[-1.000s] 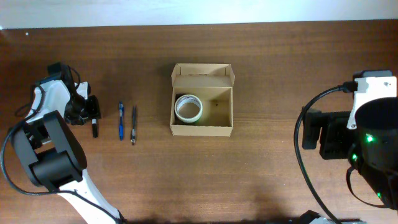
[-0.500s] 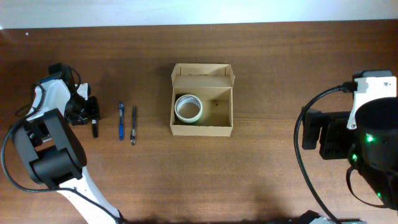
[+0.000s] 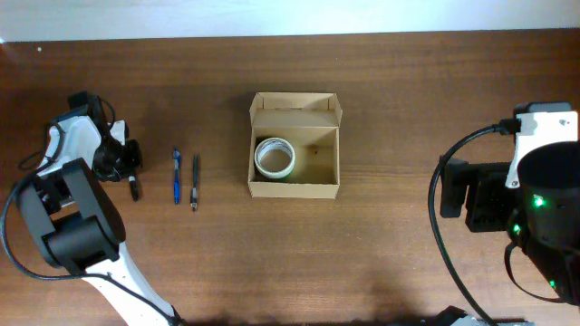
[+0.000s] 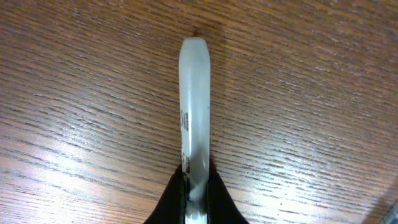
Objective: Pack container
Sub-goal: 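Lower the left gripper and grasp the black Sharpie marker, then lift the Sharpie marker and carry it over the box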
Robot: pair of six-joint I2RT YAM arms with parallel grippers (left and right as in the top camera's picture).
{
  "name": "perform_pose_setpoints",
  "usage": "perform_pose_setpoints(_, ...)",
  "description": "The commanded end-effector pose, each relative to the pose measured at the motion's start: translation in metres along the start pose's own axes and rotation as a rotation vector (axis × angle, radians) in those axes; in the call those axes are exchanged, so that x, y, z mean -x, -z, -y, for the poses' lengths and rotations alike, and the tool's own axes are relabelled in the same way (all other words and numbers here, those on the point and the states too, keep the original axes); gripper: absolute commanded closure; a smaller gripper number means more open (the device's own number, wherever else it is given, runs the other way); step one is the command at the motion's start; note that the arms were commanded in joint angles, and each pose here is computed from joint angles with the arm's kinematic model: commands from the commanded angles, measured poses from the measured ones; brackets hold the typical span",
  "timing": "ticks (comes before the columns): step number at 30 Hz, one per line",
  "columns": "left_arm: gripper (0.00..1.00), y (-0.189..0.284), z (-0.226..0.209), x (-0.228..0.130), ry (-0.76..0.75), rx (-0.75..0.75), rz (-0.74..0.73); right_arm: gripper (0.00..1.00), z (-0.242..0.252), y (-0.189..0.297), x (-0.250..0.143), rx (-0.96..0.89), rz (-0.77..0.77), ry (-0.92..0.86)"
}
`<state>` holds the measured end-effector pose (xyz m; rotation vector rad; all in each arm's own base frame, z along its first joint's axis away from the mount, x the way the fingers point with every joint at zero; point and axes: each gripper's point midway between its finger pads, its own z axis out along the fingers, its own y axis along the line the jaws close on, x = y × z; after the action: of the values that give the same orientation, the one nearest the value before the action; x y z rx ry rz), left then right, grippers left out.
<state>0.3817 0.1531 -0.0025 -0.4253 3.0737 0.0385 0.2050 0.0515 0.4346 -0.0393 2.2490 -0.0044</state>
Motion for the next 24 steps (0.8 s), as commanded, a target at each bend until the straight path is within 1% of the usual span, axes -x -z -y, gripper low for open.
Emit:
perform_pose_setpoints(1, 0.98, -0.023, 0.002, -0.008, 0.002, -0.013, -0.05, 0.01, 0.0, -0.001, -0.002, -0.002, -0.011, 0.01)
perform_pose_setpoints(6, 0.98, -0.017, 0.009, -0.001, 0.0, -0.047, -0.031, 0.01, 0.0, -0.001, -0.002, -0.003, -0.01, 0.01)
perform_pose_setpoints(10, 0.98, 0.013, 0.011, 0.016, -0.023, -0.043, 0.016, 0.01, 0.001, -0.001, -0.002, -0.009, -0.008, 0.01)
perform_pose_setpoints(14, 0.98, 0.076, 0.017, 0.046, -0.067, -0.018, 0.132, 0.01, 0.002, -0.001, -0.001, -0.011, -0.007, 0.01)
perform_pose_setpoints(17, 0.99, 0.139, 0.026, 0.066, -0.105, 0.009, 0.247, 0.01, 0.002, -0.001, -0.001, -0.016, -0.005, 0.01)
perform_pose_setpoints(20, 0.98, 0.197, 0.049, 0.078, -0.172, 0.012, 0.362, 0.01, 0.002, -0.001, -0.001, -0.016, -0.005, 0.01)
perform_pose_setpoints(24, 0.98, 0.246, 0.096, 0.084, -0.303, 0.001, 0.473, 0.01, 0.003, 0.0, -0.001, -0.014, -0.002, 0.008)
